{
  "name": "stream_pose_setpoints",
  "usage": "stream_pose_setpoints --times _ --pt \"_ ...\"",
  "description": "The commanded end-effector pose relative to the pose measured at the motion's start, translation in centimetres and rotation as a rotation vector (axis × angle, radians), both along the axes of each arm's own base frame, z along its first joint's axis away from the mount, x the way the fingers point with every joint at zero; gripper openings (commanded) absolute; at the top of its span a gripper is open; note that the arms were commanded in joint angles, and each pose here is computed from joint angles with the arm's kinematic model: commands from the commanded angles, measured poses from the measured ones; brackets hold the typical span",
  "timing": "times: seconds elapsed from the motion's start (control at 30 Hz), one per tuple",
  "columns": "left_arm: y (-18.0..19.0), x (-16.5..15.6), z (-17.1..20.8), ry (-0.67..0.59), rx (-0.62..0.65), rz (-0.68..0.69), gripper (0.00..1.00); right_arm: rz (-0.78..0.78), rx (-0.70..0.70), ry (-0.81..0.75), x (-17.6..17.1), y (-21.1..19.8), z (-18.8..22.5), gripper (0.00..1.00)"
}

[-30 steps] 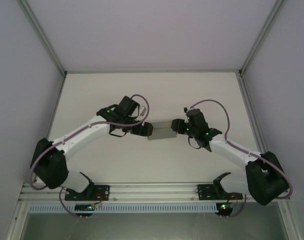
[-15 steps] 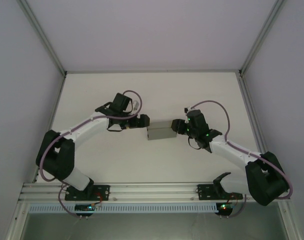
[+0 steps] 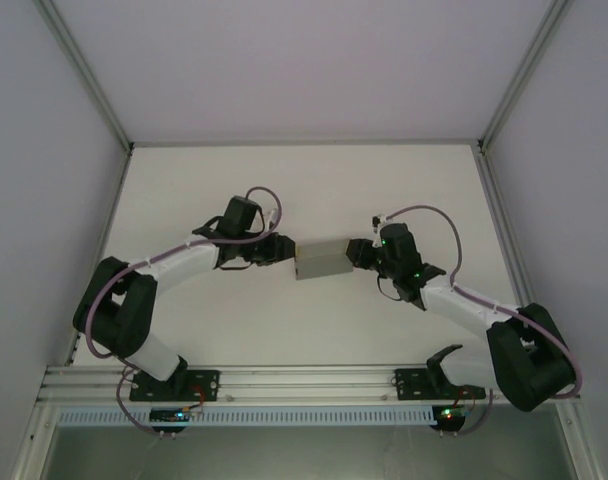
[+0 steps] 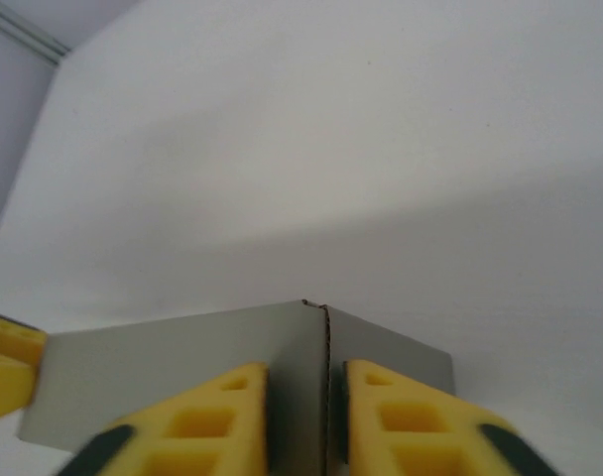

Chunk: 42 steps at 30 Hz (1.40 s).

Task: Assemble paper box

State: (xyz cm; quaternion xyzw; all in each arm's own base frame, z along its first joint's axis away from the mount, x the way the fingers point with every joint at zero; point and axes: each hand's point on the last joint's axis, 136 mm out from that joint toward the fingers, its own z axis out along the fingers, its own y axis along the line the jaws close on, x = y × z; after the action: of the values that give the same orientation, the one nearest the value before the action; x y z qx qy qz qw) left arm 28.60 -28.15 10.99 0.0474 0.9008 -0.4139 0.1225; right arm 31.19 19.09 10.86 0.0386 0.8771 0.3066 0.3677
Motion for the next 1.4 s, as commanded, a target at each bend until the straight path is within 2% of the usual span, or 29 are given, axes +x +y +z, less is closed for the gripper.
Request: stream_pose_setpoints --times 0.0,0.07,0.17,0.27,0.3,0.33,0.4,0.47,0.63,0.67,0.7,0.8,0.93,1.0,1.1,1.23,1.37 --pt "2.7 -2.4 -6.6 0.167 0.158 0.069 0.16 0.056 -0.095 0.318 -6.0 -1.4 -8.7 0.10" --pt "2.8 -2.4 -6.6 0.164 0.156 0.074 0.07 0.053 -0.083 0.308 -6.0 -1.3 -8.7 0.05" --pt "2.6 -2.0 -6.1 0.143 0.148 0.070 0.00 0.045 -0.083 0.281 -5.7 -1.5 -8.1 0.00" --pt "2.2 -1.2 -5.2 0.108 0.147 0.059 0.00 0.039 -0.088 0.251 -5.4 -1.7 -6.8 0.00" --pt "2.1 -0.9 -4.7 0.093 0.147 0.056 0.00 0.037 -0.086 0.244 -5.3 -1.7 -6.2 0.02" --pt "1.9 -0.6 -4.2 0.078 0.145 0.049 0.00 0.037 -0.094 0.229 -5.0 -1.8 -5.7 0.08" --pt "1.9 0.1 -2.8 0.039 0.163 0.045 0.16 0.042 -0.115 0.182 -4.3 -2.0 -4.0 0.12" --pt "2.3 0.8 -1.2 -0.021 0.200 0.050 0.44 0.041 -0.140 0.138 -3.5 -2.3 -2.0 0.20" --pt "5.4 2.8 4.0 -0.218 0.315 0.168 0.86 0.068 -0.210 -0.006 -1.2 -2.8 3.5 0.44" --pt "6.2 2.9 4.7 -0.249 0.334 0.196 0.97 0.085 -0.225 -0.026 -1.0 -2.7 4.2 0.49" --pt "7.2 3.0 5.3 -0.278 0.358 0.231 1.00 0.105 -0.242 -0.048 -0.8 -2.6 4.9 0.57" --pt "10.6 2.4 5.9 -0.318 0.461 0.335 1.00 0.254 -0.354 -0.159 -0.4 -1.6 7.0 0.99" --pt "14.3 0.9 5.4 -0.320 0.570 0.415 1.00 0.582 -0.524 -0.254 -1.8 1.2 7.1 0.99" --pt "15.1 0.4 5.3 -0.323 0.576 0.438 1.00 0.768 -0.632 -0.287 -2.7 2.3 6.1 0.99" --pt "15.8 -0.4 4.9 -0.319 0.571 0.456 1.00 0.962 -0.837 -0.307 -2.7 3.3 4.0 0.99" --pt "16.4 -0.8 4.7 -0.321 0.574 0.471 1.00 1.131 -0.964 -0.276 -2.2 4.5 2.2 0.99" --pt "16.5 -0.7 4.7 -0.322 0.580 0.473 1.00 1.201 -1.091 -0.266 -0.5 5.6 0.7 0.99"
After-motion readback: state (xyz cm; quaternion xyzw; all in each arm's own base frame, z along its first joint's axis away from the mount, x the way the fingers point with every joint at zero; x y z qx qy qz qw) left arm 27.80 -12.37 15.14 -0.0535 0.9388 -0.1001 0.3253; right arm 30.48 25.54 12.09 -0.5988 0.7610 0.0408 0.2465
